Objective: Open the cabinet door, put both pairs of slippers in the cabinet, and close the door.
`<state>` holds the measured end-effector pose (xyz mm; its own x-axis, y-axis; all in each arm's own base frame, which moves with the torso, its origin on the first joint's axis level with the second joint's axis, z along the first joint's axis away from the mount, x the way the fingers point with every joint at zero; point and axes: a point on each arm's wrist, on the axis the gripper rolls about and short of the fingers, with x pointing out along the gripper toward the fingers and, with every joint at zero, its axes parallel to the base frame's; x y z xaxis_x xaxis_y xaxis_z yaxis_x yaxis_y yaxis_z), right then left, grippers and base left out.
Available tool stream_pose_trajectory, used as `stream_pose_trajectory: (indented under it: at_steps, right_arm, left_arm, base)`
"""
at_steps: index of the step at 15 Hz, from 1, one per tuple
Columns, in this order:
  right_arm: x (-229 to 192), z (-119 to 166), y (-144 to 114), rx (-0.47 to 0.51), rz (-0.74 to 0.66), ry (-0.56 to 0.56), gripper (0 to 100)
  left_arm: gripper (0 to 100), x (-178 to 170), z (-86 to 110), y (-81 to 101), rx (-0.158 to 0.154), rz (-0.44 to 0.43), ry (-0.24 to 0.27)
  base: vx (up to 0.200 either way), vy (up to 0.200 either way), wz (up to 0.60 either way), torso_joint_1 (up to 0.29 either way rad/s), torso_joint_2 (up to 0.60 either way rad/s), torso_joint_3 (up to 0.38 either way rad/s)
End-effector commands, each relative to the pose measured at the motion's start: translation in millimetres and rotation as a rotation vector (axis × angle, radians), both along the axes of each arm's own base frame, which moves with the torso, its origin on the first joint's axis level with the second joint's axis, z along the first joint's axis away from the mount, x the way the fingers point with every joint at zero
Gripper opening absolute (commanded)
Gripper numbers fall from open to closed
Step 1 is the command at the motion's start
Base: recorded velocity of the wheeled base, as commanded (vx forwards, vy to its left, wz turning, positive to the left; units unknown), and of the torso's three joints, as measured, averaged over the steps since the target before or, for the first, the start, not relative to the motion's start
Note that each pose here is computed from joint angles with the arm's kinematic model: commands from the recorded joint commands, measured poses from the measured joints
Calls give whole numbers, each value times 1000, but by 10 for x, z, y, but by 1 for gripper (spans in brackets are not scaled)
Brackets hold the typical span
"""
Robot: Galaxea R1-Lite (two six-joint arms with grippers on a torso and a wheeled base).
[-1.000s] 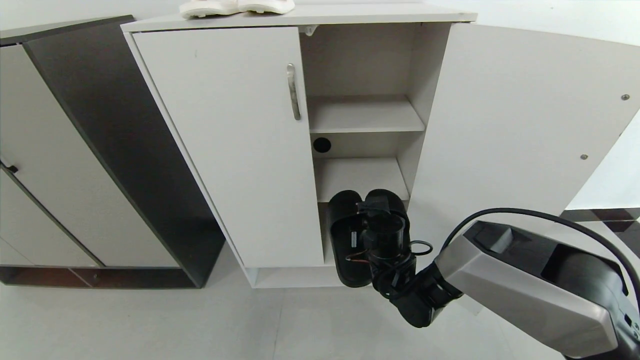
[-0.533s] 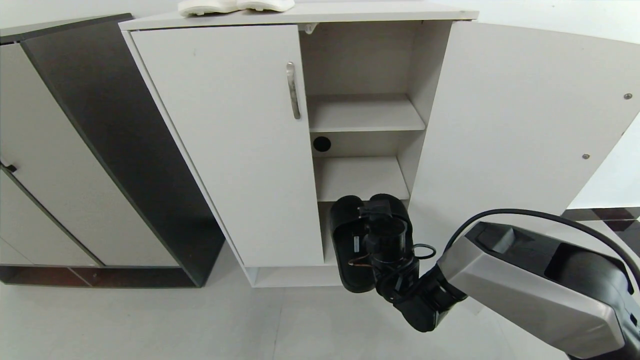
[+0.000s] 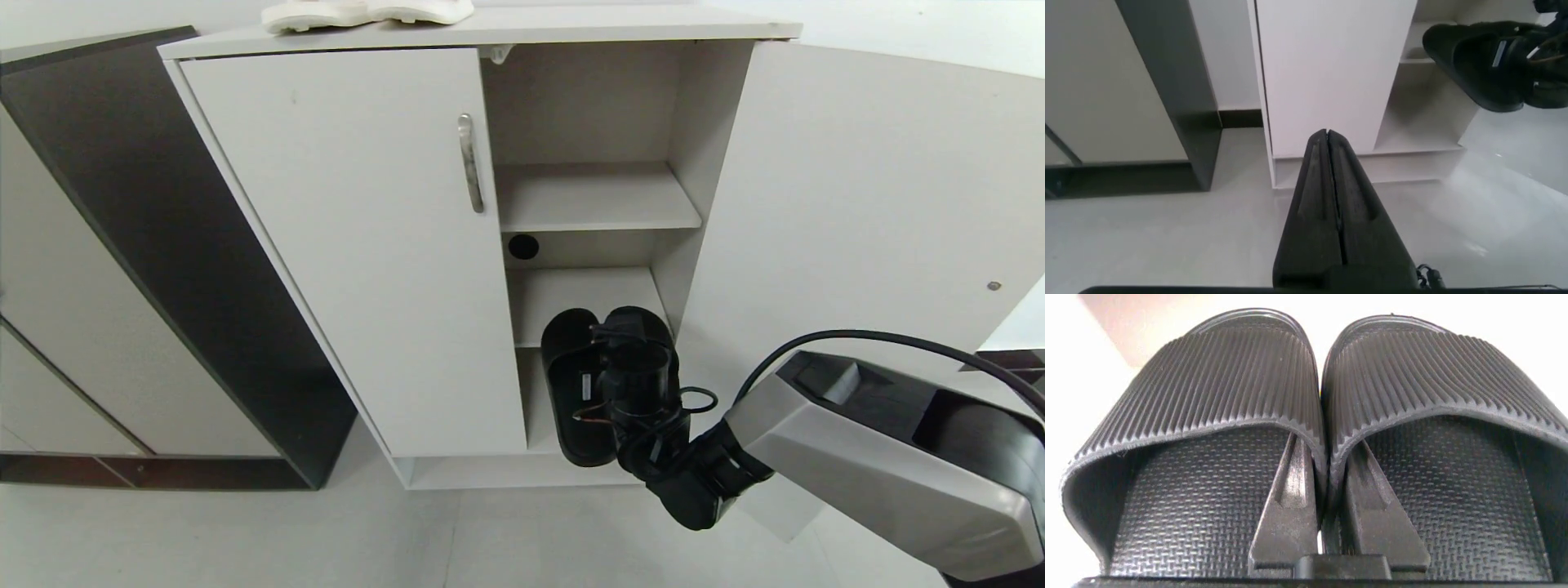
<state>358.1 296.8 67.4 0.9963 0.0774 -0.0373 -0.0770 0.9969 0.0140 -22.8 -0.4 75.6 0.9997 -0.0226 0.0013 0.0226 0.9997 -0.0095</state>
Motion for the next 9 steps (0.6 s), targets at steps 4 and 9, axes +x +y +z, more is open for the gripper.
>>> stream_pose_trajectory:
  at_steps: [4,9]
  right_arm:
    - [-20,-24,-9,-32,0,38,0]
    - [26,-32,-44,-32,-12,40,0]
  left_arm:
    - [0,1,1,0,-1,0,1]
    - [0,1,1,0,0,0,1]
  base:
    - [200,0,0,2,2,2]
    - [200,0,0,3,3,5]
